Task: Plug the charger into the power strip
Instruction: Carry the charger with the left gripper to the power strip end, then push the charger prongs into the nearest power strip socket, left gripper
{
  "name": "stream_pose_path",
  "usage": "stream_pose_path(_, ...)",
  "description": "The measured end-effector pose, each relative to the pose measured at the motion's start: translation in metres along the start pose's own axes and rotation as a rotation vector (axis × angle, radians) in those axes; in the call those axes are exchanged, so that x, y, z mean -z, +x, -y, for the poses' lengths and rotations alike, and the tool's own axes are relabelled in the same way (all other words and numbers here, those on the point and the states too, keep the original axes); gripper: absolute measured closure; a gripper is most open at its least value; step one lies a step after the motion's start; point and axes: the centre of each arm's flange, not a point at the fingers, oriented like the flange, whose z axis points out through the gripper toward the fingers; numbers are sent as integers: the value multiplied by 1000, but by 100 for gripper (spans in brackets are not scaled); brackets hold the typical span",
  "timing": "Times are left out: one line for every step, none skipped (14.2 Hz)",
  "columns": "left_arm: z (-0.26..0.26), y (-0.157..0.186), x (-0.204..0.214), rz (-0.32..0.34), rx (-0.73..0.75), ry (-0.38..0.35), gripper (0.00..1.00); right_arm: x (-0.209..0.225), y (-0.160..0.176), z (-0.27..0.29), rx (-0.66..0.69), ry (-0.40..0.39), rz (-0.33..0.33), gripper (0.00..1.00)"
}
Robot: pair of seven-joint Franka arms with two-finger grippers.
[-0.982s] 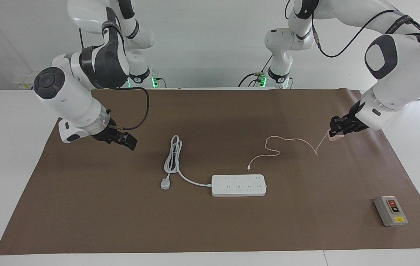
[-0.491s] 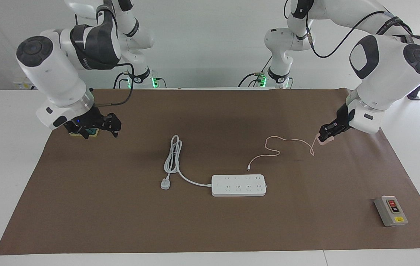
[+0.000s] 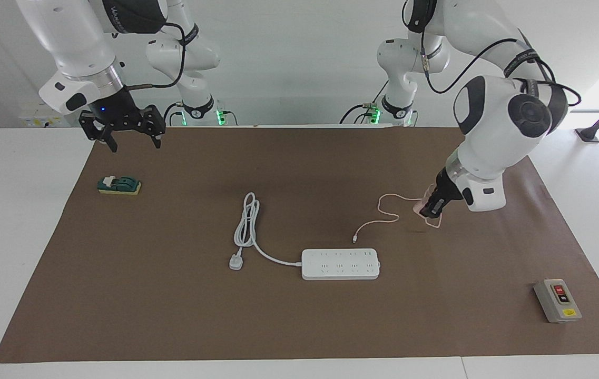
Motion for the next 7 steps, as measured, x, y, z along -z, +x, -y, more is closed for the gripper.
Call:
stream_pose_path(-9,-8,-12,-2,61,1,69,-2,-6,0,-1,1,28,0)
stream_pose_path(-17,-16,-22,-5,110,-4,69,-4,-10,-2,-4,2,49,0)
stream_pose_path(-26,-24,-32,-9,170,-14,69,-6,-12,-3,-8,3,61,0)
stream_pose_path(-36,-33,-42,-16,235,-31,69,-9,-13,-5,-11,4,68,0)
stream_pose_path(-44,-41,-51,-28,289,-46,69,-12,-13,-7,-15,3,74,0)
stream_pose_path(-50,-46,-60,-45,338,-60,69,-15,-13,-9,-18,2,75,0)
stream_pose_path(-54,-49,-67,-59,382,-78,69,-18,-12,-10,-19,-3,72,0)
